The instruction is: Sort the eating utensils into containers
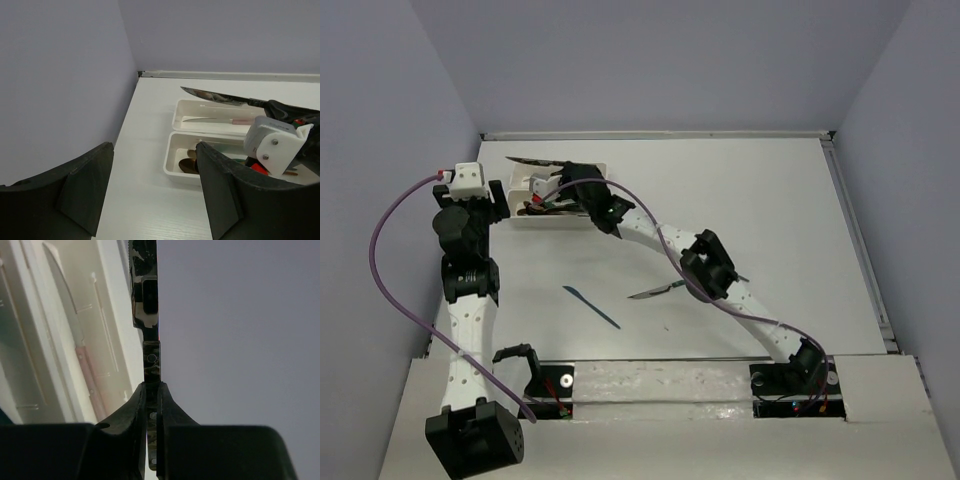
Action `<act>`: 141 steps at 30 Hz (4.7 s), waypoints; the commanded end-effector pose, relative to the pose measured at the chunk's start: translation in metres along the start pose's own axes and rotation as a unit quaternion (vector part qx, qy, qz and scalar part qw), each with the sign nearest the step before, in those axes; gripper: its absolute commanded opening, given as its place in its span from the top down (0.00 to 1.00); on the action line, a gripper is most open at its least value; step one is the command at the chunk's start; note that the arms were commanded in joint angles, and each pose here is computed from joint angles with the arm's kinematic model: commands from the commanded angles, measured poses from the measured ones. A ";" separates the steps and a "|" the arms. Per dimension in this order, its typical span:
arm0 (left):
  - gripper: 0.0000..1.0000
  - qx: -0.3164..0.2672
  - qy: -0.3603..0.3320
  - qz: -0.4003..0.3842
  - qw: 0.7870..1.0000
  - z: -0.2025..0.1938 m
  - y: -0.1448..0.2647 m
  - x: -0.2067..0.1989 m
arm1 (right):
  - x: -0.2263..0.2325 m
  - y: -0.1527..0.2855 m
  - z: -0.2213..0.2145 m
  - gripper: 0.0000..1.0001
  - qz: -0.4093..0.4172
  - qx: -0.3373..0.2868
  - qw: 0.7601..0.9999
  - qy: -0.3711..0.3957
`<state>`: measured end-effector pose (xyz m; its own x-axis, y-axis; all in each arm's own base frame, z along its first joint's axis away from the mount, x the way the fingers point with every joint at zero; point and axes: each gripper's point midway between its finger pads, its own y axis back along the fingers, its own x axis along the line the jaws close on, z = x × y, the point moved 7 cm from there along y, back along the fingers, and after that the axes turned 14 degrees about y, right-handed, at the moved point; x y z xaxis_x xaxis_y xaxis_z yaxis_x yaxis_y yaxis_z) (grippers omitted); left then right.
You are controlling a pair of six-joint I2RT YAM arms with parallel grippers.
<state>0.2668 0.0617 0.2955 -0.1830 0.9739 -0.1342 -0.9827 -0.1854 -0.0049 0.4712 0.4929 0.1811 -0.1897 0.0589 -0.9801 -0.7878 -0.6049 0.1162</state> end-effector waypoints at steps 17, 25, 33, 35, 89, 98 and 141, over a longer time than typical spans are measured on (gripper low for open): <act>0.21 -0.024 -0.002 -0.034 0.999 0.026 -0.003 -0.006 | -0.001 -0.020 -0.005 1.00 -0.050 -0.071 0.992 -0.092; 0.21 -0.024 -0.002 -0.039 0.999 0.027 -0.002 -0.007 | 0.030 -0.023 -0.016 1.00 0.000 -0.050 0.993 -0.110; 0.20 -0.021 -0.002 -0.044 0.999 0.026 -0.003 -0.008 | 0.036 -0.025 -0.026 0.84 0.000 -0.033 0.993 -0.116; 0.20 -0.021 -0.002 -0.044 0.999 0.026 -0.003 -0.008 | 0.036 -0.025 -0.033 0.82 -0.001 -0.025 0.993 -0.119; 0.19 -0.022 -0.010 -0.054 0.998 0.021 0.006 -0.002 | 0.154 0.284 0.126 0.40 0.419 0.198 0.786 -0.409; 0.20 -0.022 -0.009 -0.056 0.998 0.021 0.006 -0.002 | 0.181 0.297 0.123 0.79 0.433 0.254 0.783 -0.368; 0.20 -0.021 -0.008 -0.031 0.999 0.018 0.004 0.011 | -0.053 0.001 -0.004 1.00 -0.061 -0.035 0.995 -0.064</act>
<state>0.2604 0.0716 0.2999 -0.1213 0.9835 -0.1342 -0.9925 -0.1220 0.0027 0.4841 0.4640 0.2031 -0.2585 0.1637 -0.9520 -0.8335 -0.5360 0.1341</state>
